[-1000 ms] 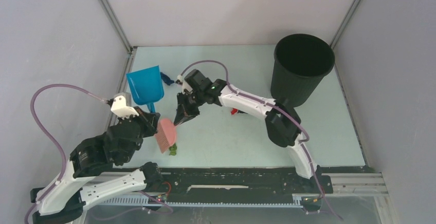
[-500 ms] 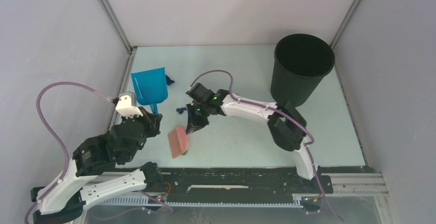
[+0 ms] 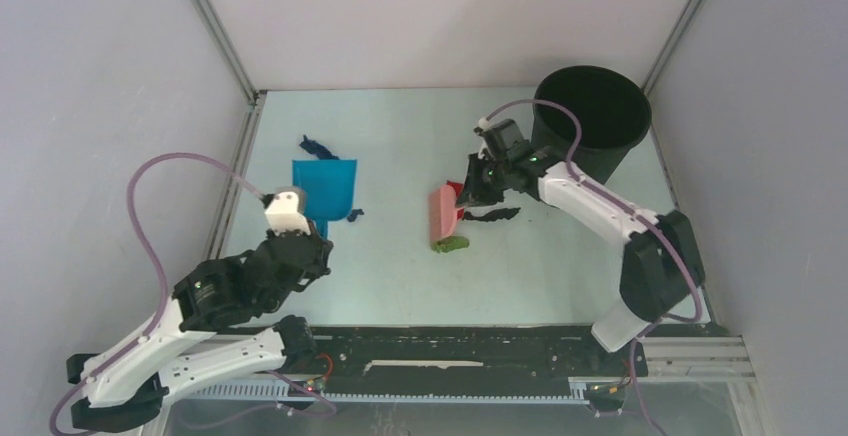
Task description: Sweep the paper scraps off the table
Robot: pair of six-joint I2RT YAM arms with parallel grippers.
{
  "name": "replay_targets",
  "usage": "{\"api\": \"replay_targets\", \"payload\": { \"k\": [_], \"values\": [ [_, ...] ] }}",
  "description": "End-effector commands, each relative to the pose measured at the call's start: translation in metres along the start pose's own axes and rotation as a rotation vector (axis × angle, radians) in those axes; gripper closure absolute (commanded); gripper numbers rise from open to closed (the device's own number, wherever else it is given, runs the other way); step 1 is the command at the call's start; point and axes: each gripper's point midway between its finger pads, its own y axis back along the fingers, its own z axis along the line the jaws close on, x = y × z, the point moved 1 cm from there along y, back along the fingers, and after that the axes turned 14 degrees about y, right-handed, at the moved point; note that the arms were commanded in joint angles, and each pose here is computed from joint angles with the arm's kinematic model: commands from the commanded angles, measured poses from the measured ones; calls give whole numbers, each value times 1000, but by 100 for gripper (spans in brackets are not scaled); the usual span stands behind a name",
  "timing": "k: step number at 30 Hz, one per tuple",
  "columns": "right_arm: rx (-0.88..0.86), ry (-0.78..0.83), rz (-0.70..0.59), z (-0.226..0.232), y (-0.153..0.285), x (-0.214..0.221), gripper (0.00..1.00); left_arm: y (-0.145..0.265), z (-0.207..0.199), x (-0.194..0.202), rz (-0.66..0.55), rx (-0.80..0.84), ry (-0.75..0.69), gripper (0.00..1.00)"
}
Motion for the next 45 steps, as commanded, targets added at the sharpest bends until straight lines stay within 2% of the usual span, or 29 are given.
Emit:
{"api": "replay_targets", "payload": {
  "k": [1, 6, 8, 9, 12, 15, 16, 18, 21, 30, 34, 39, 45],
  "values": [
    [-105, 80, -267, 24, 72, -54, 100, -8, -6, 46, 200, 12, -66, 100],
    [-154, 123, -363, 18, 120, -81, 100, 1, -20, 106, 515, 84, -145, 100],
    [-81, 211, -392, 9, 131, -92, 100, 9, -24, 118, 595, 115, -172, 100],
    [-20, 316, -400, 3, 134, -98, 100, 13, -24, 122, 622, 124, -189, 100],
    [219, 598, -289, -15, 133, -109, 100, 19, -18, 134, 707, 110, -247, 100],
    [467, 837, -43, -44, 101, -95, 100, 21, -11, 154, 808, 64, -325, 100],
    [554, 882, -5, -54, 95, -93, 100, 21, -9, 160, 830, 54, -355, 100],
    [674, 952, -10, -64, 82, -98, 100, 20, -8, 169, 861, 34, -407, 100],
    [735, 1005, -2, -71, 67, -101, 100, 15, -5, 181, 886, 11, -475, 100],
    [716, 1034, 51, -71, 31, -113, 100, -15, -16, 204, 897, -4, -586, 100],
    [648, 1045, 95, -60, 11, -105, 100, -24, -21, 212, 929, -9, -624, 100],
    [478, 1044, 151, -29, -10, -76, 100, -36, -23, 216, 957, -25, -634, 100],
    [252, 1054, 242, 12, -22, -18, 100, -45, -23, 220, 959, -27, -635, 100]
  ]
}}
